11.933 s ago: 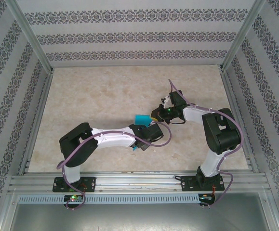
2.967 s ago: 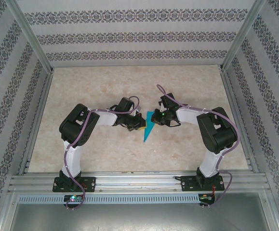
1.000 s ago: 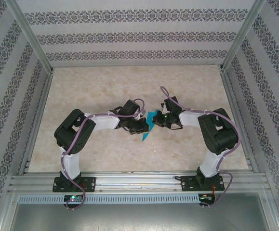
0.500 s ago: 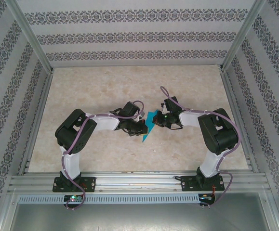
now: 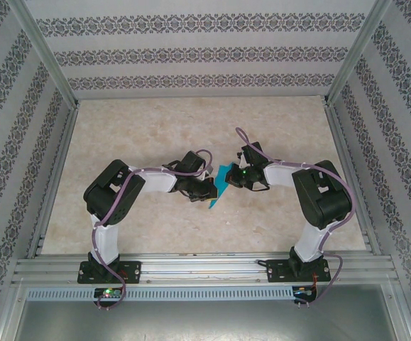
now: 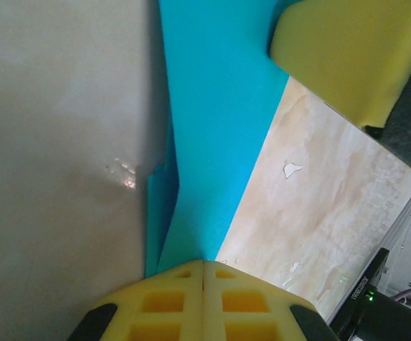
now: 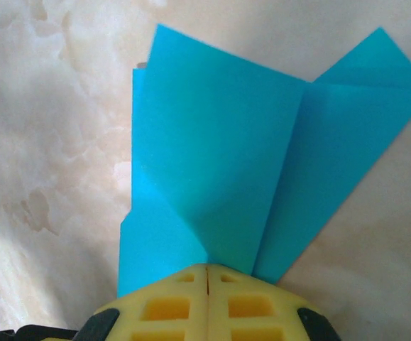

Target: Fold a paper plane with a square sheet of paper (fold left side to right side)

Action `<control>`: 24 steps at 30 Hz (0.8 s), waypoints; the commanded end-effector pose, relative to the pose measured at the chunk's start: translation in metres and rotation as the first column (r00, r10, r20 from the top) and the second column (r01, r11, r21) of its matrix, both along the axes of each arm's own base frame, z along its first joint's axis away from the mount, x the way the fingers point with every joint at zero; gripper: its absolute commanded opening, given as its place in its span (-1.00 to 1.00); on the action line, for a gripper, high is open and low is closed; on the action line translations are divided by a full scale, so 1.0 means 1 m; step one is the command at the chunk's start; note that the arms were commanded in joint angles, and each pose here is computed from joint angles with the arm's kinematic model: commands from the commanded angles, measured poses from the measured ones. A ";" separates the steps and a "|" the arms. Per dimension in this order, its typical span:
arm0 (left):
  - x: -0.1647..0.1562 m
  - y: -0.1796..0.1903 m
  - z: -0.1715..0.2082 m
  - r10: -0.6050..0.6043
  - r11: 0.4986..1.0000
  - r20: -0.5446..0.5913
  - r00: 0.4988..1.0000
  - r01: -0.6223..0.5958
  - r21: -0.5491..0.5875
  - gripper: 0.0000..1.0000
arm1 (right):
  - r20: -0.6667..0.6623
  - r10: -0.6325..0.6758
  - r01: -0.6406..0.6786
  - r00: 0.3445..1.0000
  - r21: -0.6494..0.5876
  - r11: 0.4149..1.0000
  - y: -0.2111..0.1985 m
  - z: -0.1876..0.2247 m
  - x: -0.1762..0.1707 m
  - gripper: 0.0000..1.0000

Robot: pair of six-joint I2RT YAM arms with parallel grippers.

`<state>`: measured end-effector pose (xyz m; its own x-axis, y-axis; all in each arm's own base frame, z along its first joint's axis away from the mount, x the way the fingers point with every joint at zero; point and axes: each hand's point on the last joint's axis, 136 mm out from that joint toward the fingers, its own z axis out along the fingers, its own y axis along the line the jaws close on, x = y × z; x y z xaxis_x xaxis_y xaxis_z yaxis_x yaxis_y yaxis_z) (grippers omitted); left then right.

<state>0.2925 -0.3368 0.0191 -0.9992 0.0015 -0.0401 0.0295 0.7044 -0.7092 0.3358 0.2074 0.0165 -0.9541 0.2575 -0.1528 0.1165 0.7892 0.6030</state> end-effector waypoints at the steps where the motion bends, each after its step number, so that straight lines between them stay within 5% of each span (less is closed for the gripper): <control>1: -0.004 0.017 -0.030 0.052 0.994 -0.069 0.996 -0.045 0.098 -0.98 | 0.017 0.010 -0.010 1.000 -0.011 1.000 -0.005 0.011 -0.002 -1.00; 9: -0.006 0.020 -0.037 0.059 0.992 -0.085 0.995 -0.049 0.113 -1.00 | 0.164 0.026 -0.032 0.986 0.038 0.999 -0.006 0.052 0.000 -1.00; 24: -0.008 0.027 -0.047 0.071 0.980 -0.114 0.991 -0.048 0.191 -1.00 | 0.142 0.053 -0.061 0.988 0.055 0.997 0.026 0.023 -0.020 -1.00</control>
